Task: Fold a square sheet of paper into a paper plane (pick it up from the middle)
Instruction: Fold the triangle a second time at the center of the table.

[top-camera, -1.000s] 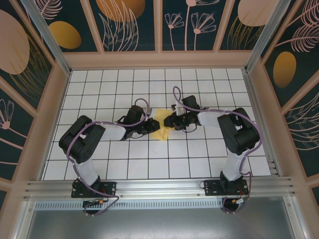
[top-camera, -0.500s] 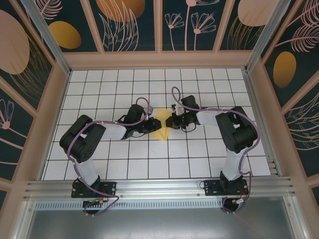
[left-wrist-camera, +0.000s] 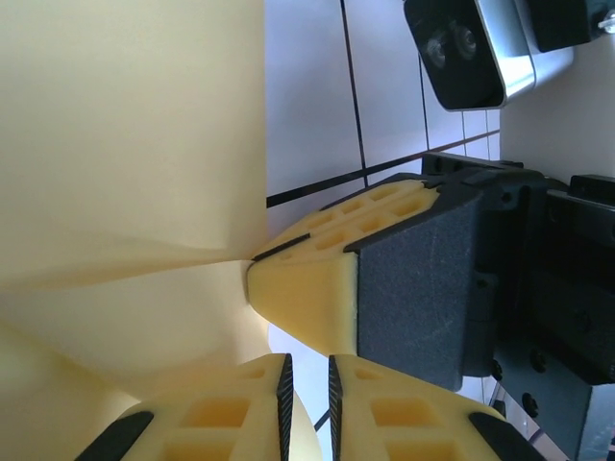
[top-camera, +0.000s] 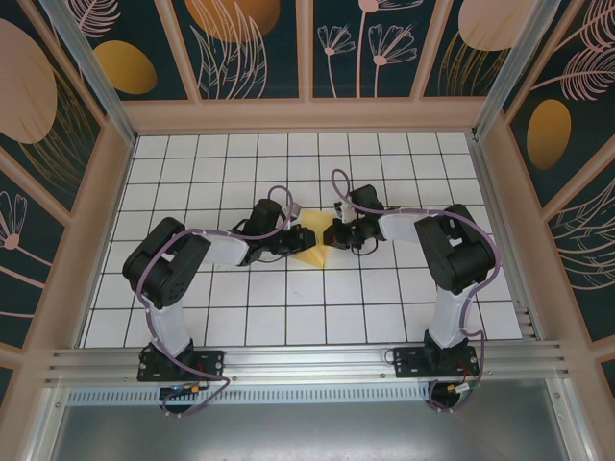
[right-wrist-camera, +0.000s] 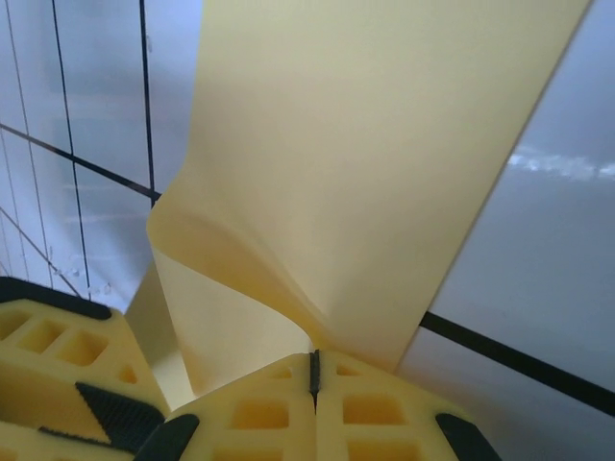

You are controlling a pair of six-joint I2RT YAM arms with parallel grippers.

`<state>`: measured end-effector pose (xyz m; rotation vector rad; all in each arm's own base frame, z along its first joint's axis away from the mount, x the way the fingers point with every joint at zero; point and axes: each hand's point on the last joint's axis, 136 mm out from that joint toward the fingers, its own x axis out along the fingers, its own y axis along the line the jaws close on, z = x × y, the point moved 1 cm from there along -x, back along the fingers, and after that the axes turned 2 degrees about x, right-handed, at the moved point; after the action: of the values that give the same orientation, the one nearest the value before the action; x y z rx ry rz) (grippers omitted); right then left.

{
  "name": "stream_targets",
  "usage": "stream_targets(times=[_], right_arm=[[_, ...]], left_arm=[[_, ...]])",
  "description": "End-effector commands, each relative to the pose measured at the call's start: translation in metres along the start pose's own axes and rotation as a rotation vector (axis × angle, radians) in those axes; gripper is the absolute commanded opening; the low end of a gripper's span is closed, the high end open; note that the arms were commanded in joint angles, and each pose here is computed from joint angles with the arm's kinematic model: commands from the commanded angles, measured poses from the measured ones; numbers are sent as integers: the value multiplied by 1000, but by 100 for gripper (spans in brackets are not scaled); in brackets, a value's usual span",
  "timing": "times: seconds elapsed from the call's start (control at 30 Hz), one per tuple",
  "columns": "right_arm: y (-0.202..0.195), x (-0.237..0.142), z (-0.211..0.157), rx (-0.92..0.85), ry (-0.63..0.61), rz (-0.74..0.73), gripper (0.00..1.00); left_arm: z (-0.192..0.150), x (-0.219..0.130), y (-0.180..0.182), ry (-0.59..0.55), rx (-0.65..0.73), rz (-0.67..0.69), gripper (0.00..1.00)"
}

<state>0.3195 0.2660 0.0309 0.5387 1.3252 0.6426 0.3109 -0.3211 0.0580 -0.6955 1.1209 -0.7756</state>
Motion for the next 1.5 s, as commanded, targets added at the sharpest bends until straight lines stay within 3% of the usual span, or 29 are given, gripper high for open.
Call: stream_targets(times=[0.0, 0.63, 1.47], right_arm=[[-5, -1, 6, -9, -11, -34, 4], [-1, -4, -14, -7, 42, -20, 5], [-7, -1, -6, -2, 23, -58, 4]], left_arm=[[3, 6, -8, 6, 13, -28, 21], [-3, 0, -19, 11, 32, -68, 21], [-14, 14, 15, 50, -35, 39, 18]])
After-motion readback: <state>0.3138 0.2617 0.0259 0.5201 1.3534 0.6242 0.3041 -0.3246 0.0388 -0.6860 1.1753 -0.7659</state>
